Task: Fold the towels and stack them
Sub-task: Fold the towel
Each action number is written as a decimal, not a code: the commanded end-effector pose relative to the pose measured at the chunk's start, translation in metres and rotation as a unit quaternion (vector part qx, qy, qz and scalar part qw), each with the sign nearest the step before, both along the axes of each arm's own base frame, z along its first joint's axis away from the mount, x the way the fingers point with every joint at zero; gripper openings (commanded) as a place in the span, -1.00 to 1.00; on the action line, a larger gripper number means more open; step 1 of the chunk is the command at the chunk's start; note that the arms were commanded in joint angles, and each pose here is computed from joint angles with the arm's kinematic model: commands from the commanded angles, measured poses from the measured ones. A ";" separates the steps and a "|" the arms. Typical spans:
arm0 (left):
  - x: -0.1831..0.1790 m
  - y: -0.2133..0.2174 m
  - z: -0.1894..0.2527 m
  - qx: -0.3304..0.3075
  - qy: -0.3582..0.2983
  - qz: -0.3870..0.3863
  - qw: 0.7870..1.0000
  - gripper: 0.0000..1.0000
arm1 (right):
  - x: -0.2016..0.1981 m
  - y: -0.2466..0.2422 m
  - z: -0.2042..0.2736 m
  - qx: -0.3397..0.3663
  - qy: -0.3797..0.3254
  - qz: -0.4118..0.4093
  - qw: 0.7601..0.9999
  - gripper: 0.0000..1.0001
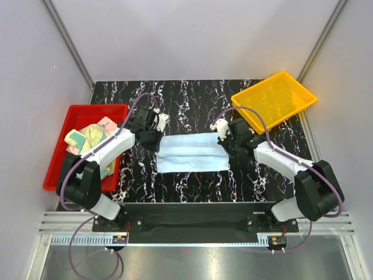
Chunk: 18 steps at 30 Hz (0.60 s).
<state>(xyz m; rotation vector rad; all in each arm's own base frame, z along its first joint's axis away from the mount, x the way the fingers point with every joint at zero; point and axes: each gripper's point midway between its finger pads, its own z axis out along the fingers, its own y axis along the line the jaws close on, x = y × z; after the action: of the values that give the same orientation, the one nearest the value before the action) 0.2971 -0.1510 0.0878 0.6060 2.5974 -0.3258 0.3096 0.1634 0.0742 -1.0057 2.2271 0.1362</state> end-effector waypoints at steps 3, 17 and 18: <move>-0.006 -0.007 0.005 -0.016 -0.002 -0.001 1.000 -0.94 | -0.007 0.004 -0.010 0.006 0.020 -0.028 0.999 -1.00; -0.018 0.013 0.009 -0.004 -0.009 0.085 0.996 -0.36 | -0.037 -0.005 -0.007 -0.013 0.081 -0.048 0.995 -0.62; -0.016 0.014 0.013 -0.007 -0.017 0.097 0.995 -0.30 | -0.036 -0.002 -0.002 -0.004 0.079 -0.051 0.996 -0.53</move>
<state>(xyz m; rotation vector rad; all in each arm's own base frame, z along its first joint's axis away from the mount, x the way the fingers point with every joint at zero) 0.2693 -0.1406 0.0779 0.4821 2.6787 -0.3006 0.2722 0.1570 0.0494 -0.9569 2.4344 0.1595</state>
